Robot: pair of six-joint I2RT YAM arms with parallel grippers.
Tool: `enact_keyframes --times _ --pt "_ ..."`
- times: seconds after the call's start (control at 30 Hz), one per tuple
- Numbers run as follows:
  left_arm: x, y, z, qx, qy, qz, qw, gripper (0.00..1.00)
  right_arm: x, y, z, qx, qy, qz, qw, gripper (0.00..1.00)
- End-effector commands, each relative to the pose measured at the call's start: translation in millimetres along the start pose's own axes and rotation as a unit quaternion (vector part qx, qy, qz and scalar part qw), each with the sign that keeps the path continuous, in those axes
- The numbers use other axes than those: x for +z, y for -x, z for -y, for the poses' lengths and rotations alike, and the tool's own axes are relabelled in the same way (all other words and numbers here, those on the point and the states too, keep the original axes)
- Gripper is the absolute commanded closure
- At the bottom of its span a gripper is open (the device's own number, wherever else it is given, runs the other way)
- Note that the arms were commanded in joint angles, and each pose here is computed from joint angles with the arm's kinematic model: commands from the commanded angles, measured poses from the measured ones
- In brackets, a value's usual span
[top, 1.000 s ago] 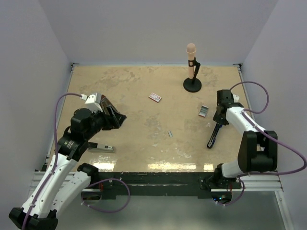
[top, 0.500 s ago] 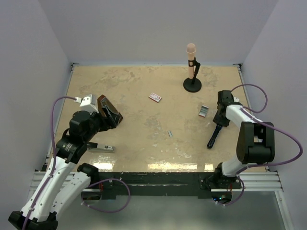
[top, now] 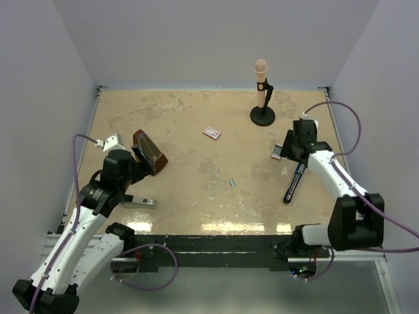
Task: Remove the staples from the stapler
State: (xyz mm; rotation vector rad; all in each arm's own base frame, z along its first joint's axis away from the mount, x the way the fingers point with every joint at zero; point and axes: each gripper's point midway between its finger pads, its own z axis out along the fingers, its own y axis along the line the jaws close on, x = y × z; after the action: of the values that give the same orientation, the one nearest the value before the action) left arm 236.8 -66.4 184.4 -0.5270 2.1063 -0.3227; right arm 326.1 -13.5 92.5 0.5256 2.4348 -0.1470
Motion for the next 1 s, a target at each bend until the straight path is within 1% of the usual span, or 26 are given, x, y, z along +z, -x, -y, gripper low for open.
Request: enact_keyframes --times 0.0,0.03,0.07,0.1,0.13,0.2,0.23,0.27,0.3,0.37,0.4,0.47,0.5,0.53,0.57,0.6,0.63,0.67,0.7,0.73,0.8,0.83,0.87,0.9,0.93,0.97 --pt "-11.5 25.6 -6.8 -0.060 0.044 0.041 0.996 0.22 -46.3 18.9 -77.8 -0.062 0.165 0.082 0.981 0.45" --pt "-10.4 25.3 -9.4 -0.063 0.055 0.038 0.996 0.21 -63.1 10.5 -101.3 -0.087 0.212 0.092 0.969 0.44" --pt "-10.6 23.1 -12.6 -0.066 0.065 0.033 0.995 0.22 -73.6 6.3 -117.2 -0.096 0.246 0.097 0.960 0.43" --pt "-11.2 25.2 -14.6 -0.069 0.073 0.036 0.994 0.22 -86.4 9.2 -135.7 -0.097 0.283 0.118 0.947 0.43" --pt "-9.4 23.1 -16.7 -0.071 0.081 0.031 0.994 0.22 -100.8 -7.7 -158.1 -0.113 0.326 0.114 0.932 0.43" --pt "-7.6 22.5 -19.5 -0.076 0.090 0.027 0.993 0.22 -125.7 -11.6 -186.4 -0.119 0.383 0.139 0.905 0.43" --pt "-6.1 21.3 -20.1 -0.078 0.094 0.024 0.992 0.22 -137.2 -26.5 -201.9 -0.132 0.410 0.132 0.893 0.43" --pt "-5.3 19.3 -22.6 -0.084 0.100 0.020 0.991 0.21 -140.1 -33.2 -211.1 -0.140 0.421 0.129 0.887 0.43" --pt "-4.6 18.0 -26.6 -0.089 0.110 0.019 0.990 0.22 -151.5 -44.3 -226.8 -0.153 0.444 0.129 0.873 0.43" --pt "-4.9 15.9 -37.9 -0.107 0.139 0.019 0.984 0.23 -162.6 -55.3 -243.4 -0.169 0.465 0.131 0.859 0.43" --pt "-5.2 17.5 -43.4 -0.112 0.153 0.024 0.982 0.23 -172.3 -71.6 -260.1 -0.185 0.486 0.129 0.844 0.42" --pt "-4.7 18.5 -56.1 -0.133 0.180 0.024 0.974 0.23 -184.7 -87.4 -277.3 -0.208 0.509 0.134 0.825 0.40" --pt "-3.0 17.9 -60.8 -0.140 0.190 0.020 0.972 0.26 -193.4 -106.0 -293.0 -0.225 0.528 0.133 0.808 0.36" --pt "-2.0 19.9 -71.6 -0.159 0.211 0.023 0.964 0.27 -196.7 -114.1 -301.5 -0.238 0.534 0.138 0.800 0.36" --pt "-2.3 15.9 -77.5 -0.167 0.223 0.012 0.960 0.28 -204.9 -118.7 -312.1 -0.243 0.547 0.149 0.787 0.34" --pt "-0.5 14.7 -83.6 -0.174 0.236 0.005 0.956 0.29 -206.4 -140.8 -324.0 -0.265 0.555 0.140 0.776 0.32" --pt "-0.9 16.9 -96.3 -0.189 0.256 0.006 0.948 0.29 -207.8 -148.0 -330.8 -0.279 0.558 0.145 0.768 0.30" --pt "0.6 13.8 -98.4 -0.196 0.256 -0.008 0.947 0.30 -212.6 -152.1 -339.7 -0.283 0.568 0.152 0.758 0.29" --pt "2.3 14.0 -103.1 -0.205 0.259 -0.013 0.944 0.30 -209.0 -169.8 -351.3 -0.305 0.571 0.147 0.748 0.29" --pt "2.8 17.9 -113.2 -0.218 0.268 -0.008 0.938 0.30 -211.4 -177.5 -358.7 -0.313 0.579 0.146 0.738 0.28" --pt "6.5 9.2 -121.5 -0.239 0.273 -0.028 0.932 0.30 -222.2 -193.9 -378.2 -0.331 0.603 0.147 0.711 0.28" --pt "5.9 10.6 -131.5 -0.254 0.282 -0.025 0.925 0.30 -211.2 -210.4 -385.8 -0.346 0.600 0.135 0.708 0.28" --pt "7.4 5.6 -135.2 -0.263 0.284 -0.034 0.922 0.30 -213.2 -216.5 -392.2 -0.350 0.605 0.137 0.701 0.28" --pt "7.7 4.5 -139.9 -0.269 0.290 -0.035 0.918 0.30 -225.6 -222.7 -402.0 -0.356 0.617 0.144 0.687 0.28" --pt "8.7 5.3 -145.4 -0.276 0.296 -0.030 0.914 0.30 -218.0 -236.3 -407.6 -0.366 0.615 0.137 0.684 0.28" --pt "10.2 2.0 -147.8 -0.278 0.298 -0.033 0.913 0.30 -224.3 -244.0 -413.7 -0.370 0.623 0.140 0.675 0.28"
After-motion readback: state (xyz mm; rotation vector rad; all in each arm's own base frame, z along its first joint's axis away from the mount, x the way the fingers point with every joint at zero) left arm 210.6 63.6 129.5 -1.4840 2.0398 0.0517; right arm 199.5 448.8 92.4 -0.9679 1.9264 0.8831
